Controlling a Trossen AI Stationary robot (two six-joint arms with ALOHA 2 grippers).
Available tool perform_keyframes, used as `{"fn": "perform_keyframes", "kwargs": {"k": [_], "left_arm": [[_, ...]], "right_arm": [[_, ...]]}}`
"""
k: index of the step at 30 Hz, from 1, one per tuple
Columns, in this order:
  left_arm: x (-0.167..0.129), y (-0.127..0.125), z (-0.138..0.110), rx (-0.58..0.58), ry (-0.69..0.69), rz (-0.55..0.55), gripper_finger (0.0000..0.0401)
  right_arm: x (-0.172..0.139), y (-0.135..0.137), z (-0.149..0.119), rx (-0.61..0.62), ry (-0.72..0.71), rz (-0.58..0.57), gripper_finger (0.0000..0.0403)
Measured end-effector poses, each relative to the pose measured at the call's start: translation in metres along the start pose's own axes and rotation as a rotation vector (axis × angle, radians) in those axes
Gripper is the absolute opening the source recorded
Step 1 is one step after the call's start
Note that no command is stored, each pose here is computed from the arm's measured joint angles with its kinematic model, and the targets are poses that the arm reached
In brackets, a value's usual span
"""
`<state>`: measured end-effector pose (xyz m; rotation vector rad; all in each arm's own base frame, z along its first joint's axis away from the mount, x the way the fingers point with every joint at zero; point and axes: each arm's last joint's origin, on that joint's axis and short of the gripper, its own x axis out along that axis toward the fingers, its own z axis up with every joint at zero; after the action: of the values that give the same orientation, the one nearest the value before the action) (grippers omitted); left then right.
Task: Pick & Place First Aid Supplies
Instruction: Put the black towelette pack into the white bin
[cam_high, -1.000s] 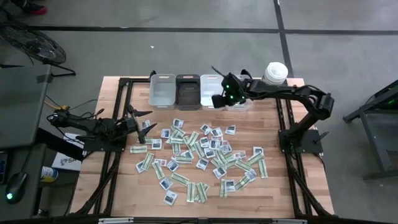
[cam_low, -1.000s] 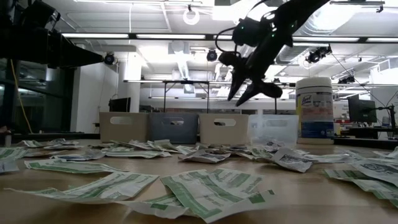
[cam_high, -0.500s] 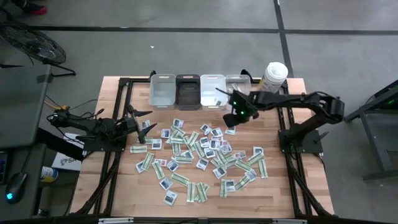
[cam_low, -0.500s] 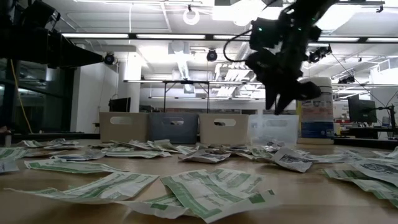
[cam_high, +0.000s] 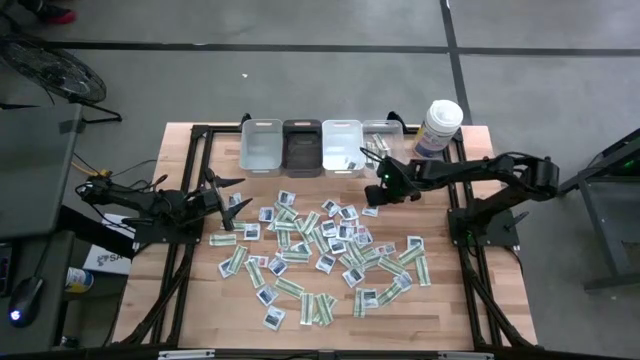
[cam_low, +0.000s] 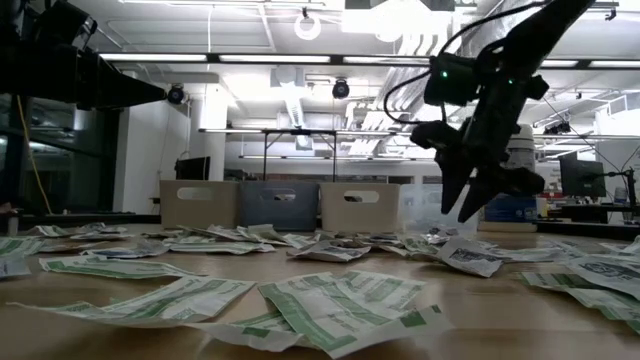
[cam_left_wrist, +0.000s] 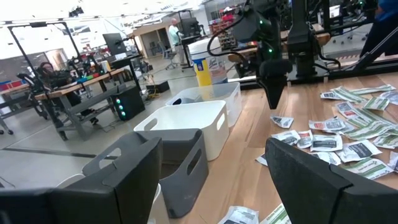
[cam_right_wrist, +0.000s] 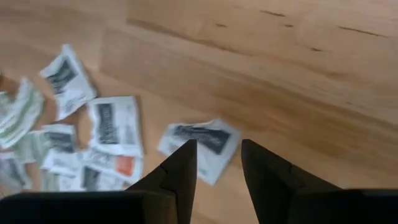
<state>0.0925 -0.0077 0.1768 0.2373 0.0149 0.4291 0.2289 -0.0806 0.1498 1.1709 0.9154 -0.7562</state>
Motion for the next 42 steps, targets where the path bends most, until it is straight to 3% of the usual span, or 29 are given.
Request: {"fn": "perform_keyframes", "kwargs": {"k": [12, 30, 42], "left_arm": [[0.000, 0.000, 0.000, 0.000, 0.000, 0.000, 0.0280], [0.000, 0.000, 0.000, 0.000, 0.000, 0.000, 0.0280], [0.000, 0.000, 0.000, 0.000, 0.000, 0.000, 0.0280]], "right_arm": [[0.005, -0.008, 0.000, -0.035, -0.032, -0.053, 0.0119], [0.028, -0.002, 0.004, -0.071, 0.024, 0.034, 0.0116], [0.029, -0.003, 0.003, -0.069, 0.025, 0.015, 0.0012]]}}
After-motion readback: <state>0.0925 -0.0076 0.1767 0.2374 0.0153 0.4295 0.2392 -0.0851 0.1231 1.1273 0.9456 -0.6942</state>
